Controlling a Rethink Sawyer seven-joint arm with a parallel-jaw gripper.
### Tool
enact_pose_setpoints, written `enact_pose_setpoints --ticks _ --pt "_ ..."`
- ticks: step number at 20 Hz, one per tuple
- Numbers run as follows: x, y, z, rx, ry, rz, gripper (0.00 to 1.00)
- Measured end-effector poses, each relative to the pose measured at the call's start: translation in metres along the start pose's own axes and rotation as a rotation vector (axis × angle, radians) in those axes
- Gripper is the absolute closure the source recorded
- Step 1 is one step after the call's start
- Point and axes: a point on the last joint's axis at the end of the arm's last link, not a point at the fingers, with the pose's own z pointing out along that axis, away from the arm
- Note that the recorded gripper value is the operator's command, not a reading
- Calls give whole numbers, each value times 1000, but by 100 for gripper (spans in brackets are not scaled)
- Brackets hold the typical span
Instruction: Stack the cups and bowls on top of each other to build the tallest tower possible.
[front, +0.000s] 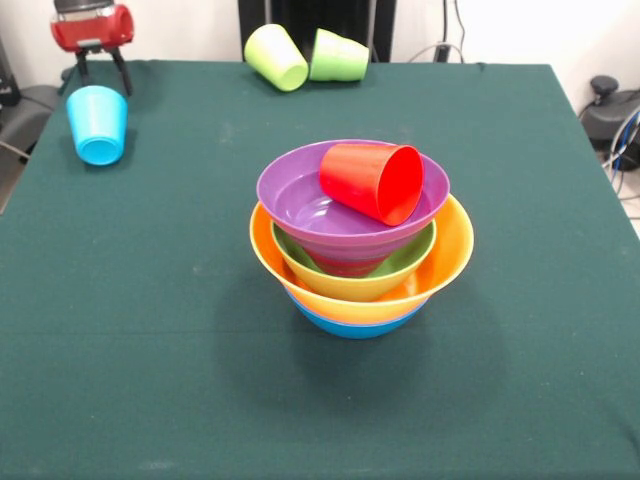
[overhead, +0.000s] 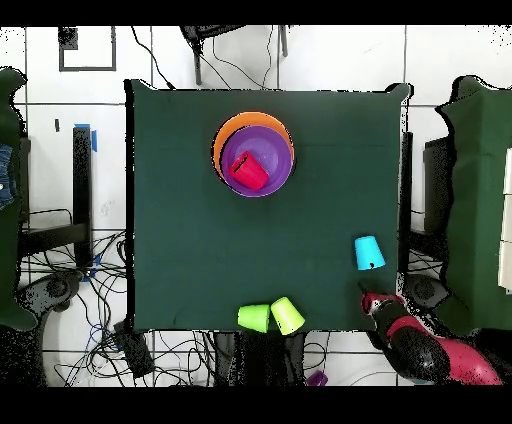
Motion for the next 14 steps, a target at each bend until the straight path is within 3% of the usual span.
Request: enact_pose_setpoints --ticks 1,10,11,14 --pt "-8 9 7 -27 1 -50 0" --pt "-47 54 32 -141 15 -284 0" --pt "-58 68 39 -163 20 -354 0" --pt "-74 87 48 -183 22 -444 0"
